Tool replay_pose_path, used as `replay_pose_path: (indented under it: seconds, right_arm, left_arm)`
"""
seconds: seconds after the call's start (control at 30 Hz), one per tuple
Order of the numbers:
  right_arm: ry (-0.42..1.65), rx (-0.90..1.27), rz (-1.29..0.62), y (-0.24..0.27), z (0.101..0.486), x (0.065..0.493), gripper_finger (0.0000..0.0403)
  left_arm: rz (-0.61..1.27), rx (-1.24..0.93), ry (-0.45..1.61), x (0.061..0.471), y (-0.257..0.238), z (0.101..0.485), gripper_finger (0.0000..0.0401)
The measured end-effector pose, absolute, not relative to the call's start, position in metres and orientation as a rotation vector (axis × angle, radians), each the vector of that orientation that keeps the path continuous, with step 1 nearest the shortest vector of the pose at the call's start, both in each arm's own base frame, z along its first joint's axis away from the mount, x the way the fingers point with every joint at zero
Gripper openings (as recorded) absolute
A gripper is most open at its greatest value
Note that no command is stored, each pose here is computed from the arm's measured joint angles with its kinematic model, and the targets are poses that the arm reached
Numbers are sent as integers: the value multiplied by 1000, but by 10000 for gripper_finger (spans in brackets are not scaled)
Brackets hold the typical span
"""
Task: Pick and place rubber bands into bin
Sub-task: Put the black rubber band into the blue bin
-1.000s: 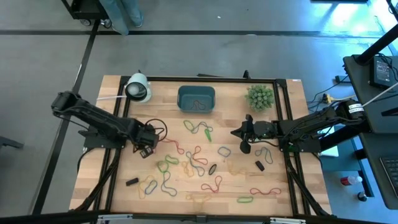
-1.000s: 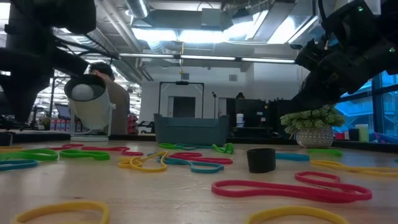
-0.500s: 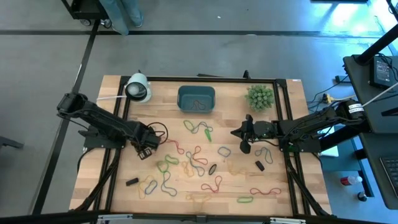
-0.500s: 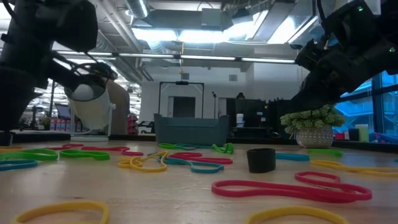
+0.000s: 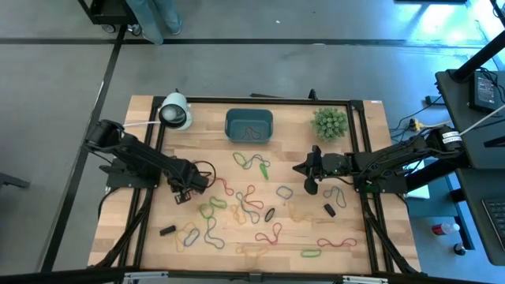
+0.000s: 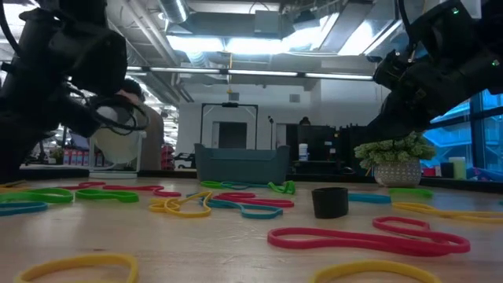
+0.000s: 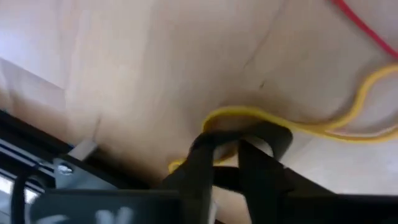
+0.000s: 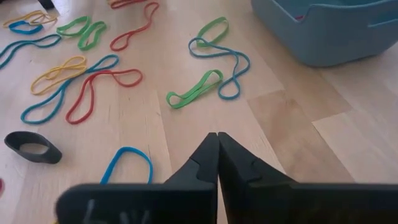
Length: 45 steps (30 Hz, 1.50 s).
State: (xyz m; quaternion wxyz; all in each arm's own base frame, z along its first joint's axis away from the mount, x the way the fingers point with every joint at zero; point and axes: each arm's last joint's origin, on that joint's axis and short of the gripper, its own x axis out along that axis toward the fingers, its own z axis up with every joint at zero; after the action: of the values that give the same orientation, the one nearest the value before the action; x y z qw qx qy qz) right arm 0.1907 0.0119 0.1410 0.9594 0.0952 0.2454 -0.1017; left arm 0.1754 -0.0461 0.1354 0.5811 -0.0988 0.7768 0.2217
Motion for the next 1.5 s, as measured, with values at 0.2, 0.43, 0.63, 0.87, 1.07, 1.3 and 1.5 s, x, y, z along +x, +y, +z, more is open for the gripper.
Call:
replay_pose_path:
  seconds: [0.2, 0.43, 0.63, 0.87, 1.07, 1.3, 1.5]
  right_arm:
    - [495, 216, -212, 12, 141, 191, 20]
    - [495, 219, -213, 12, 141, 191, 22]
    - [495, 218, -212, 12, 141, 191, 22]
    - [495, 216, -212, 12, 141, 191, 22]
    - [495, 215, -212, 12, 141, 191, 23]
    - [495, 212, -211, 12, 141, 191, 23]
    - [495, 212, -211, 12, 141, 191, 23]
  left_arm:
    - [457, -284, 1835, 180, -49, 140, 3]
    - [427, -270, 1783, 192, -56, 155, 2]
    - [453, -191, 1800, 189, -60, 161, 2]
    - [444, -189, 1801, 188, -63, 161, 15]
    - [443, -249, 1818, 188, -65, 161, 55]
    - [468, -282, 1733, 193, -65, 156, 90]
    - [484, -336, 1753, 183, -63, 141, 97]
